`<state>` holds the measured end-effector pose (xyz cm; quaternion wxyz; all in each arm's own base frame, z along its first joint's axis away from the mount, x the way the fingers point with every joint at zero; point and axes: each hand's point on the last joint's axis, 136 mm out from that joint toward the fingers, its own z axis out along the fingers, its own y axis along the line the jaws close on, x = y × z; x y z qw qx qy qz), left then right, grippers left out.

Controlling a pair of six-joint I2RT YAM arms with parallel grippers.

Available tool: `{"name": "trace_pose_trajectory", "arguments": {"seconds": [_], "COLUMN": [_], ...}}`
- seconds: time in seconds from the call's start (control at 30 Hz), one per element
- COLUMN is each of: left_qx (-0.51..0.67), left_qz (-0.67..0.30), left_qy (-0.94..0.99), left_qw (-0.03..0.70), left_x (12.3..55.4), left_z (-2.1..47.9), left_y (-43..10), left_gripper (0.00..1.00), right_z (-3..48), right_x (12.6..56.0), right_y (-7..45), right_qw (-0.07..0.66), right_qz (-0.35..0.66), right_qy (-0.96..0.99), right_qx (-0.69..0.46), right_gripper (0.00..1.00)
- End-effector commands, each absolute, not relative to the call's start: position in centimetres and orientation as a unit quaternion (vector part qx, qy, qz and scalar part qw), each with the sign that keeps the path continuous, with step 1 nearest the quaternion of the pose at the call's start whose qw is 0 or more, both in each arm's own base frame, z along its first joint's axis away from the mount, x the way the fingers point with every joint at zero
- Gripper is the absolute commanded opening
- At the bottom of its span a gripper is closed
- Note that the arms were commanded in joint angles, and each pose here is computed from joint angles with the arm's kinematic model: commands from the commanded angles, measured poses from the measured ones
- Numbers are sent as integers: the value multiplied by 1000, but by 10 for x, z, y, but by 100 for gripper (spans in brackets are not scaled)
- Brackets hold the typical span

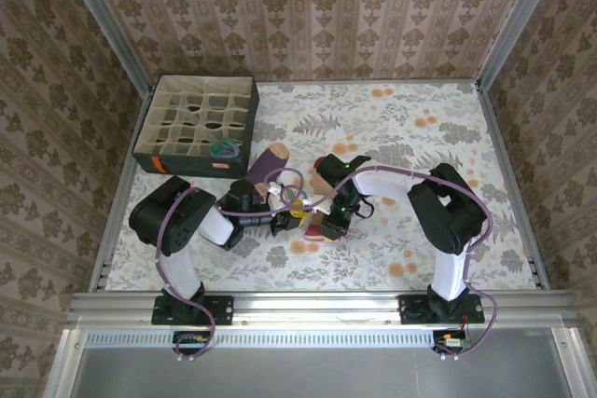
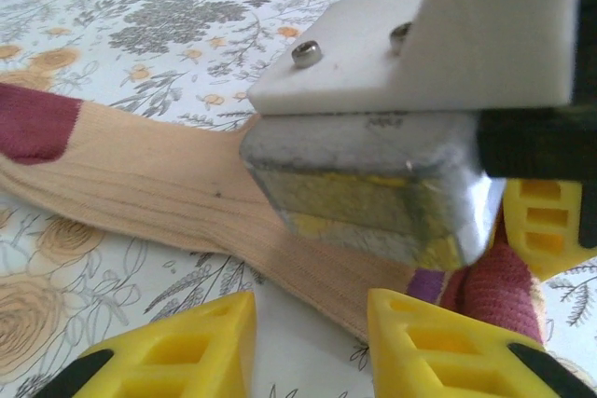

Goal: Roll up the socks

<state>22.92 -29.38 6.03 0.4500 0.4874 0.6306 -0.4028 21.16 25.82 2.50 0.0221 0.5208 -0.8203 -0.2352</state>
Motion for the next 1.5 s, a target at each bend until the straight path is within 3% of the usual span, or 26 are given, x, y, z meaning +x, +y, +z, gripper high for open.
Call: {"name": "trace_pose_trajectory", "arguments": {"seconds": [0.0, 0.17, 0.67, 1.2, 1.33, 1.47], "left_qx": [529, 570, 634, 640, 648, 653], "left_qz": [-396, -378, -357, -348, -354, -365], "left_qy": [575, 576, 555, 560, 559, 563], "left_qw": [483, 447, 402, 394, 376, 352], "left_x": [213, 195, 170, 189, 190, 191], "left_z": [77, 66, 75, 76, 68, 58], "left_y": [-300, -303, -310, -328, -334, -339], "left_gripper": [35, 37, 42, 45, 43, 36], "right_z": [2, -9, -2, 1, 2, 3], "right_x": [213, 223, 231, 225, 225, 224], "right_y": [232, 218, 227, 235, 236, 237], "right_qw": [92, 112, 80, 89, 89, 89], "right_qz": [-196, -156, -207, -248, -253, -257], "right_qy": [-871, -889, -899, -894, -893, -892], "right_qx": [442, 415, 377, 362, 362, 362], "right_gripper": [0, 0, 0, 0, 2, 3]}}
